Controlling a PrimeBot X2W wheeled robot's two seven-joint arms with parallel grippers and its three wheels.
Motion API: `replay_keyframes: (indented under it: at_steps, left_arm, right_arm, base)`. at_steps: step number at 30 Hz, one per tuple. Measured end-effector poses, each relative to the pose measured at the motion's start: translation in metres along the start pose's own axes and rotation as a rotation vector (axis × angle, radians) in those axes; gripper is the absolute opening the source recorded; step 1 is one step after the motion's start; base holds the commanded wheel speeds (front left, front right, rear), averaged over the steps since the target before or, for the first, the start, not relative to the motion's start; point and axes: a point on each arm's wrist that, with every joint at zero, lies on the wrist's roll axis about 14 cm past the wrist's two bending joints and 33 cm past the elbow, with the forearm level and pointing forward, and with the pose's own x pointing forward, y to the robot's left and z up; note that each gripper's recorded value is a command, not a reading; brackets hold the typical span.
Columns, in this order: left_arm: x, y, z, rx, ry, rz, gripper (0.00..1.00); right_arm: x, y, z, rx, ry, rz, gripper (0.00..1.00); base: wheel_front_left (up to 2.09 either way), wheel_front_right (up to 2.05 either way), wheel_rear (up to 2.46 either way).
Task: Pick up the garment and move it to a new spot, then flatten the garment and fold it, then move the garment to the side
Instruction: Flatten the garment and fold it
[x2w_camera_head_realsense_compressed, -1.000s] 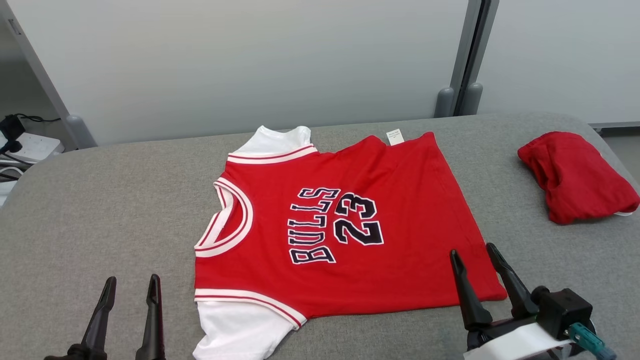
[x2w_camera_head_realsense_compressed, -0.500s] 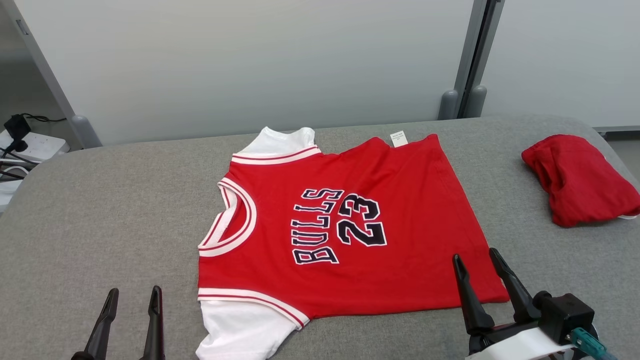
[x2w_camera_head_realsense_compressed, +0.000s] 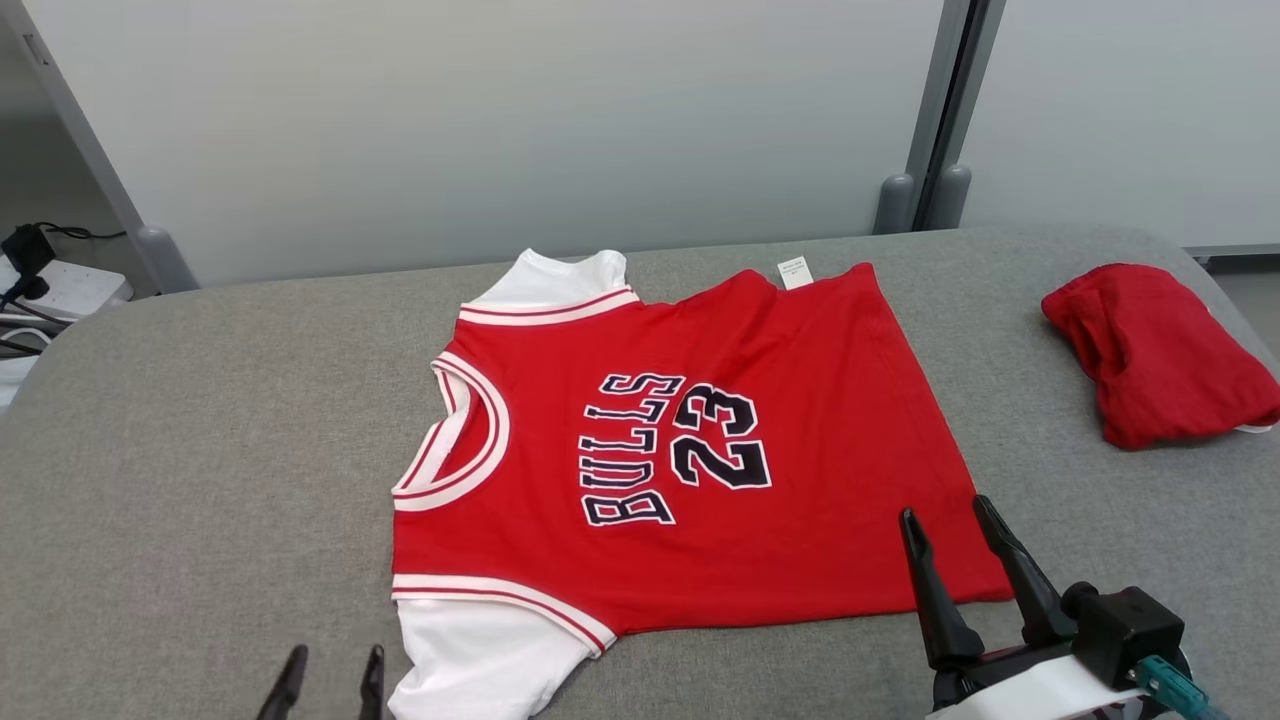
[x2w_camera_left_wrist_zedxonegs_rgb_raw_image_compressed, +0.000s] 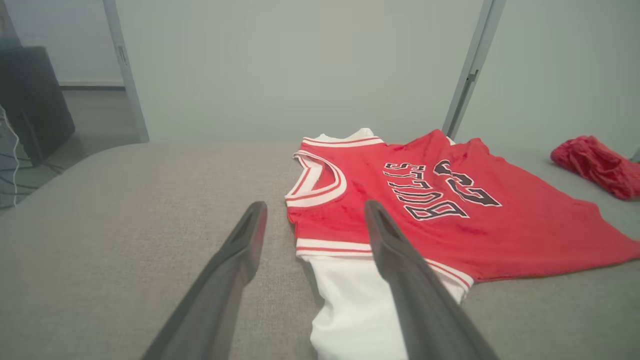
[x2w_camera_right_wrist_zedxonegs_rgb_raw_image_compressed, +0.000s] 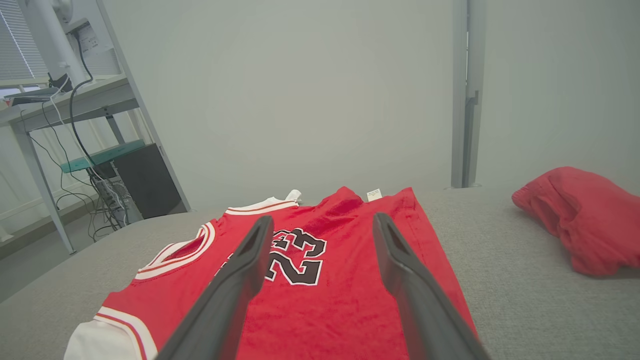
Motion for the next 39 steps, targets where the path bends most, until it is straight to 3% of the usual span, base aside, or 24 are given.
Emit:
replay_keyframes:
  at_steps: [10, 28, 29, 31, 39]
  left_arm:
    - [-0.014, -0.012, -0.087, -0.005, 0.301, -0.081, 1.00]
    - [0.004, -0.015, -0.119, 0.001, 0.417, -0.101, 1.00]
    - [0.003, -0.017, -0.121, -0.015, 0.427, -0.102, 0.49]
    - [0.001, -0.020, -0.124, -0.023, 0.438, -0.109, 0.00]
    - [0.001, -0.026, -0.126, -0.047, 0.448, -0.126, 0.00]
  right_arm:
    - [0.003, 0.000, -0.010, 0.008, 0.029, 0.000, 1.00]
    - [0.013, -0.004, -0.020, -0.006, 0.059, -0.001, 1.00]
    - [0.013, -0.005, -0.020, -0.010, 0.060, -0.003, 1.00]
    - [0.013, -0.005, -0.020, -0.012, 0.060, -0.004, 1.00]
    - [0.014, -0.011, -0.023, -0.015, 0.069, -0.020, 1.00]
  base:
    - [0.00, 0.00, 0.00]
    - [0.00, 0.00, 0.00]
    - [0.00, 0.00, 0.00]
    - [0.00, 0.00, 0.00]
    - [0.00, 0.00, 0.00]
